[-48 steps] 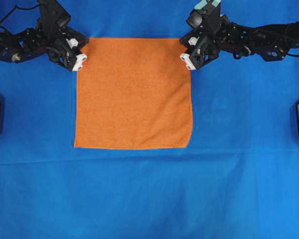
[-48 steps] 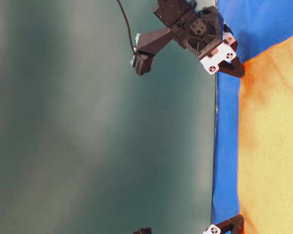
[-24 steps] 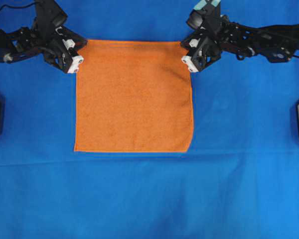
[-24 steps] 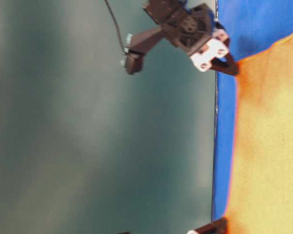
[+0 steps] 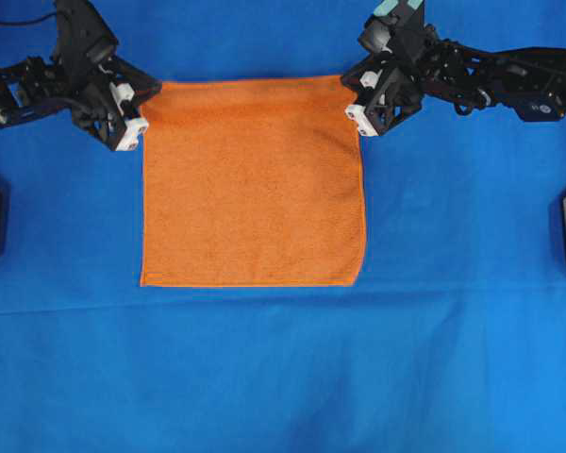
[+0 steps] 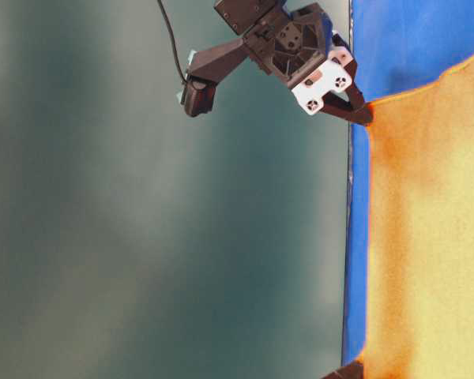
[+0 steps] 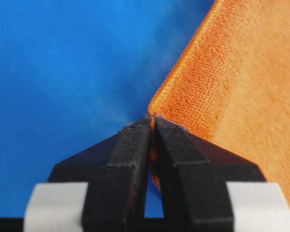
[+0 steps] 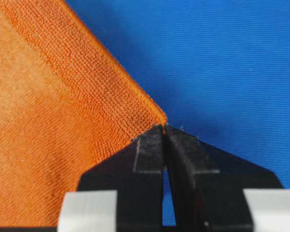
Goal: Fold the orange towel.
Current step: 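Grasp far corners with both grippers and pull them toward the near edge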
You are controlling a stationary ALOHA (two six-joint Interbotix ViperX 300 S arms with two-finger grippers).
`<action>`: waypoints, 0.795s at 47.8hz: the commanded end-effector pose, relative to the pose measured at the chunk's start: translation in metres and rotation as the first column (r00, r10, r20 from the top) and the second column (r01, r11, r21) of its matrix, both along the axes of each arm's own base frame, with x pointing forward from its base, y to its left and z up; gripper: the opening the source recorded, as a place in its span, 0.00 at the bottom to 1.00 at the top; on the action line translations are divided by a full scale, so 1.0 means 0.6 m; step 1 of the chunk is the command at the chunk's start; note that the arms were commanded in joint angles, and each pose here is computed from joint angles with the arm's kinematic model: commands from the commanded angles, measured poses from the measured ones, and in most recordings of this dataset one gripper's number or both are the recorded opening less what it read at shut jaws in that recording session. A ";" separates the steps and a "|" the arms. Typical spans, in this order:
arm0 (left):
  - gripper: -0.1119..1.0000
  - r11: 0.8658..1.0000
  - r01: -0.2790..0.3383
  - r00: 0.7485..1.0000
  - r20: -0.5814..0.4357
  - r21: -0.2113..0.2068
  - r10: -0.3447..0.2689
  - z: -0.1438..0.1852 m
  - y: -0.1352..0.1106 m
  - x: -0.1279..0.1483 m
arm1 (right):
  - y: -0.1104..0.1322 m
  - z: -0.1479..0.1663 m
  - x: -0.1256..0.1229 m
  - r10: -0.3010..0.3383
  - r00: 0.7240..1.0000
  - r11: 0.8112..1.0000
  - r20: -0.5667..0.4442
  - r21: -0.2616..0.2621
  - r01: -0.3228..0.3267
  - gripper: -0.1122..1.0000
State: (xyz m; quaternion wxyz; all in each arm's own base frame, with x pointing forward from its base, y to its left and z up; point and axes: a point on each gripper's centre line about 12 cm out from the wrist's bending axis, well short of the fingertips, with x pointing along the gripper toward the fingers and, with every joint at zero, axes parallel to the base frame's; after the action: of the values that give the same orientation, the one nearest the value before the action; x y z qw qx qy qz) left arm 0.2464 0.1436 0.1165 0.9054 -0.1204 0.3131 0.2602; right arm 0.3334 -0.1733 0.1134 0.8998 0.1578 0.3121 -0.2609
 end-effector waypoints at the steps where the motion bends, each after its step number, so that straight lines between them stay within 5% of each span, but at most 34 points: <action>1: 0.11 0.999 0.033 0.999 0.019 0.013 -0.033 0.010 -0.013 0.006 | 0.015 0.023 0.008 0.024 0.999 1.000 0.035 -0.015 -0.024 0.12; 10: 0.11 0.989 0.148 0.989 0.005 0.004 -0.148 0.003 -0.070 0.012 | 0.073 0.034 0.006 0.107 0.993 0.994 0.043 -0.014 -0.107 0.12; 23: 0.11 0.934 0.356 0.935 0.014 -0.021 -0.356 0.007 -0.178 0.014 | 0.179 0.053 -0.001 0.234 0.969 0.971 0.077 0.028 -0.237 0.12; 38: 0.11 0.880 0.455 0.891 0.056 -0.139 -0.451 0.007 -0.268 0.010 | 0.267 0.047 -0.005 0.315 0.944 0.940 0.099 0.107 -0.325 0.12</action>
State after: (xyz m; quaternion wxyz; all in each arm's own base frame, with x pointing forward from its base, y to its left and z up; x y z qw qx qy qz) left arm 0.2502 -0.0073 0.1175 0.9313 -0.1100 0.3458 0.0311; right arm 0.3278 -0.0225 0.1319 0.9253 0.1669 0.3260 -0.0983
